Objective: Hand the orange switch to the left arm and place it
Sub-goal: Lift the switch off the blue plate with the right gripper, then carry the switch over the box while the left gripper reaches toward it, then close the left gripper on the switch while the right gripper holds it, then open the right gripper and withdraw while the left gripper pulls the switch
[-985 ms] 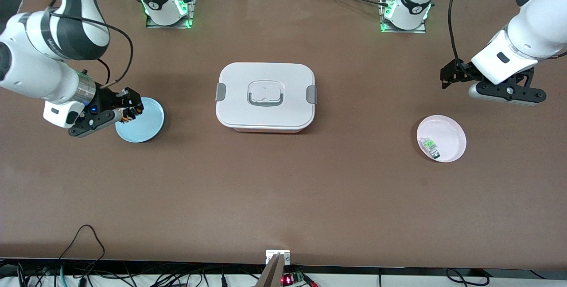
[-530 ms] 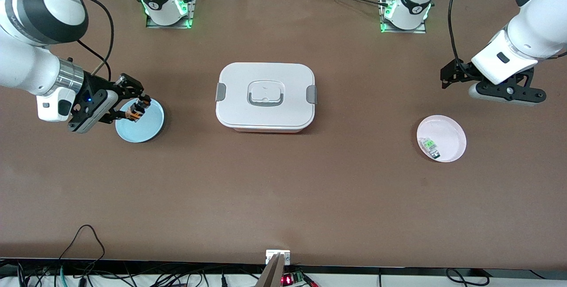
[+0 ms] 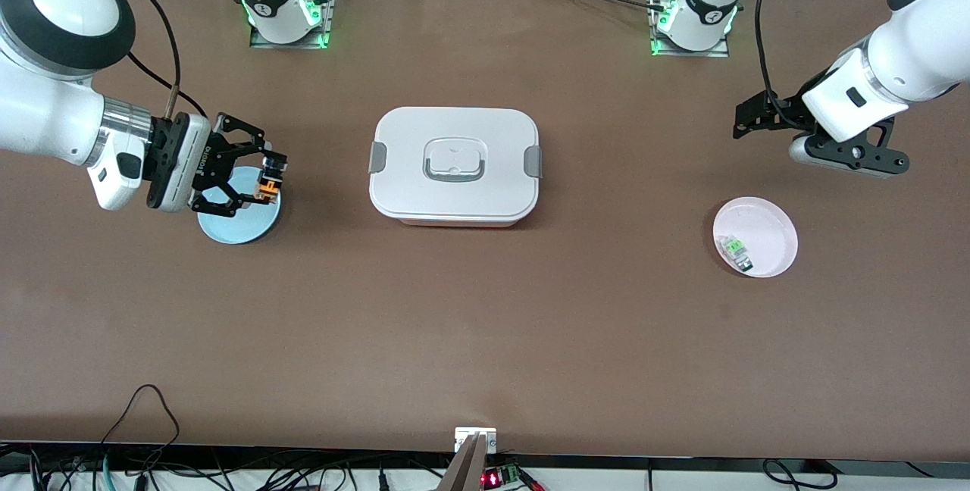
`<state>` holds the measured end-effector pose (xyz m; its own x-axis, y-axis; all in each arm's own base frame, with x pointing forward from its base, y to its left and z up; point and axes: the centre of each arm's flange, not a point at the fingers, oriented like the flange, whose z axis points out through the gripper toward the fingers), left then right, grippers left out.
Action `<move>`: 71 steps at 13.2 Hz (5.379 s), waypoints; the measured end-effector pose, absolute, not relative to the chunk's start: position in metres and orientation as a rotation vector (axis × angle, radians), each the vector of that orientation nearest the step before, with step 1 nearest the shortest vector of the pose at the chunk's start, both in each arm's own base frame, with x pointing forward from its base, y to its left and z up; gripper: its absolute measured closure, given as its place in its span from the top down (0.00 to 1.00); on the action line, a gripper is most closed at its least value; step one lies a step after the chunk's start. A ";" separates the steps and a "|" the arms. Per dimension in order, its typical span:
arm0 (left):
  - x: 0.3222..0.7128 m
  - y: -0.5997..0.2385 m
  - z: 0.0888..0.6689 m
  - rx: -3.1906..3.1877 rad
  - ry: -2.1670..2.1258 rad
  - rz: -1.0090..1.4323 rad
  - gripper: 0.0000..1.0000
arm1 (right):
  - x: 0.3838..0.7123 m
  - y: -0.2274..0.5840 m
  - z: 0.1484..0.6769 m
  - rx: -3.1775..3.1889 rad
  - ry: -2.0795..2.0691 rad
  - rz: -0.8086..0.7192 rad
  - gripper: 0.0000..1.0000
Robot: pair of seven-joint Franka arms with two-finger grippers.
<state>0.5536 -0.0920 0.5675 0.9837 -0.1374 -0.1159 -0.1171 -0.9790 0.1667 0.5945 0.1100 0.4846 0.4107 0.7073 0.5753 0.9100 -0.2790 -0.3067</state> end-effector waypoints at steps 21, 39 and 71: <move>0.619 -0.199 0.424 1.754 0.174 -0.568 1.00 | 0.560 0.338 0.437 -1.504 -1.307 -1.043 0.74; 0.604 -0.304 0.418 1.719 0.216 -0.431 0.86 | 0.543 0.395 0.436 -1.539 -1.250 -1.047 0.74; 0.595 -0.315 0.413 1.786 0.098 -0.384 0.41 | 0.583 0.313 0.439 -1.927 -1.023 -0.662 1.00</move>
<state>0.5951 -0.3154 0.4134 0.9411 -0.1368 -0.3092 0.2687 -0.2525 0.9295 0.5831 0.3133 0.4389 0.5283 0.4055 0.7460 0.8466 -0.3185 -0.4264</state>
